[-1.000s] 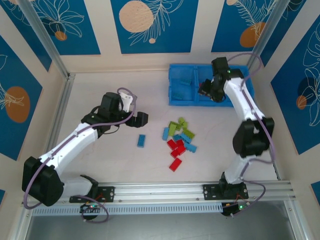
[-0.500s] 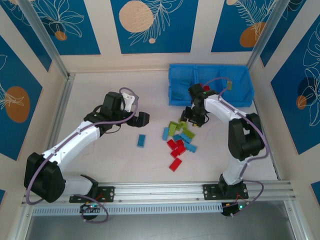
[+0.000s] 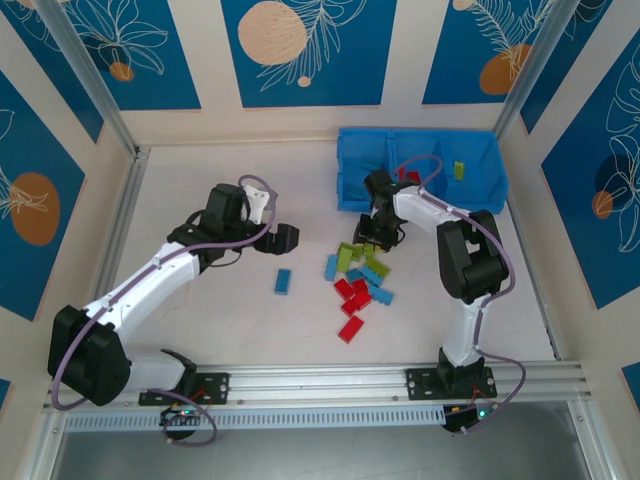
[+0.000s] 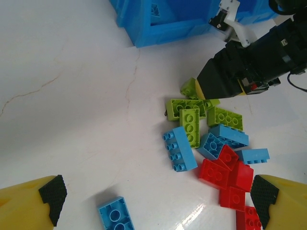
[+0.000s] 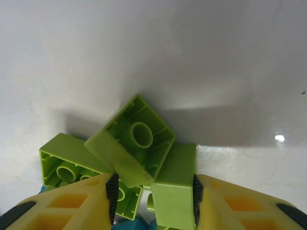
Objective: Sort the legos into containers by color
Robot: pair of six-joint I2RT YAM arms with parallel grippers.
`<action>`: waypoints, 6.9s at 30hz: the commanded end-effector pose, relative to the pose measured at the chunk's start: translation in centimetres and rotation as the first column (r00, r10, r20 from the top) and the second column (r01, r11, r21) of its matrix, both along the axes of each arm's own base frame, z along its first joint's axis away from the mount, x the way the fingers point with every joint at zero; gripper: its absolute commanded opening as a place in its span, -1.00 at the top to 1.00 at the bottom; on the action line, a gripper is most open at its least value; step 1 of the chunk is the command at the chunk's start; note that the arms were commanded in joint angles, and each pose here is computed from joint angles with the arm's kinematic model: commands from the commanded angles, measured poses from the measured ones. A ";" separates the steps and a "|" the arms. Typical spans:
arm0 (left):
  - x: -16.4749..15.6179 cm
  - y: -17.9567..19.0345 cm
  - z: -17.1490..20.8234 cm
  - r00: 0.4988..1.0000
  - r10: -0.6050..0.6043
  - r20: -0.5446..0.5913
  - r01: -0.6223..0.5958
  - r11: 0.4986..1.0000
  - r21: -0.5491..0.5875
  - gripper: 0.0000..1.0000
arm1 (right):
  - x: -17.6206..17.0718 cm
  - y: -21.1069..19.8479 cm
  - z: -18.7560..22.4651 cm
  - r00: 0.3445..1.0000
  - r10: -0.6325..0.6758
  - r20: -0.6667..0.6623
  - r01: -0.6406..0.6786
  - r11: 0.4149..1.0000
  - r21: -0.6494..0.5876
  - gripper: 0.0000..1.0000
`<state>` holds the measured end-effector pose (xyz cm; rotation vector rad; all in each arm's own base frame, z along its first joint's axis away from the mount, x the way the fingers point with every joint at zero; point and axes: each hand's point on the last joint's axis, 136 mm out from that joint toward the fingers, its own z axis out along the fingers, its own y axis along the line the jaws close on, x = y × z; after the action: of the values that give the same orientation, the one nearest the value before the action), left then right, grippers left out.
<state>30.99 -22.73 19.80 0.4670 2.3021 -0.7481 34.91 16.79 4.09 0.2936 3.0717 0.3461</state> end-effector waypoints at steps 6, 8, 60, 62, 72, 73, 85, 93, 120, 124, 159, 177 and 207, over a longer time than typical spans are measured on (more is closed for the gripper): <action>-0.2 -0.3 1.0 1.000 -0.003 0.021 0.003 1.000 -0.028 -1.00 | -2.2 -0.8 -1.7 0.998 0.019 -0.062 -0.022 0.999 -0.047 0.13; -0.3 -0.2 1.0 1.000 -0.003 0.023 0.003 1.000 -0.026 -1.00 | -2.1 -1.0 -1.7 0.998 0.013 -0.054 -0.016 0.999 -0.052 0.23; -3.2 2.5 -7.0 0.907 0.308 -0.286 -0.241 0.939 0.247 -1.00 | 5.9 -18.8 16.9 0.802 -0.584 0.126 0.522 0.788 0.328 -0.31; -4.8 1.7 -8.4 0.898 0.293 -0.329 -0.208 0.940 0.270 -1.00 | 3.0 -17.2 16.9 0.813 -0.572 0.106 0.513 0.791 0.332 -0.33; -5.5 1.6 -14.5 0.825 0.396 -0.404 -0.220 0.882 0.416 -0.86 | -4.0 -9.0 17.1 0.884 -0.459 0.090 0.400 0.841 0.365 -0.43; -5.2 1.4 -14.8 0.829 0.394 -0.397 -0.220 0.882 0.417 -0.79 | -4.2 -8.4 17.0 0.893 -0.443 0.082 0.389 0.849 0.358 -0.43; -3.9 1.1 -17.7 0.833 0.389 -0.393 -0.163 0.852 0.498 0.39 | -4.8 -6.5 18.1 0.918 -0.385 0.096 0.332 0.879 0.342 -0.43; 0.7 -7.1 -4.9 0.956 0.149 -0.253 -0.092 0.970 0.224 0.53 | -5.3 -6.1 19.2 0.920 -0.373 0.122 0.311 0.882 0.355 -0.42; 22.5 -21.2 5.0 0.947 0.137 0.291 -0.137 0.990 -0.018 -0.05 | -11.0 -8.4 18.3 0.922 -0.329 0.206 0.276 0.928 0.249 -0.42; 20.1 -20.1 9.4 0.948 0.086 0.307 -0.087 0.996 -0.012 -0.07 | -11.8 -6.8 16.6 0.954 -0.186 0.235 0.142 0.971 0.190 -0.43; -0.2 -3.7 9.0 0.907 -0.083 0.412 0.031 0.991 0.131 -0.88 | 3.9 0.7 -1.1 0.992 0.105 0.067 -0.093 0.982 -0.166 -0.05; 0.9 -5.8 9.7 0.900 -0.109 0.423 0.076 0.993 0.094 -0.90 | 3.1 -12.0 14.4 0.853 -0.358 0.380 0.370 0.928 0.044 0.43; 0.9 -5.1 6.7 0.947 -0.037 0.319 0.007 0.996 0.094 -0.93 | 16.6 -24.0 17.9 0.715 -0.663 0.220 0.539 0.724 0.430 -0.55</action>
<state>31.84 -27.82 26.51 0.5982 2.0425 -0.5425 53.56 -10.67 17.58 1.2277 2.3529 0.6229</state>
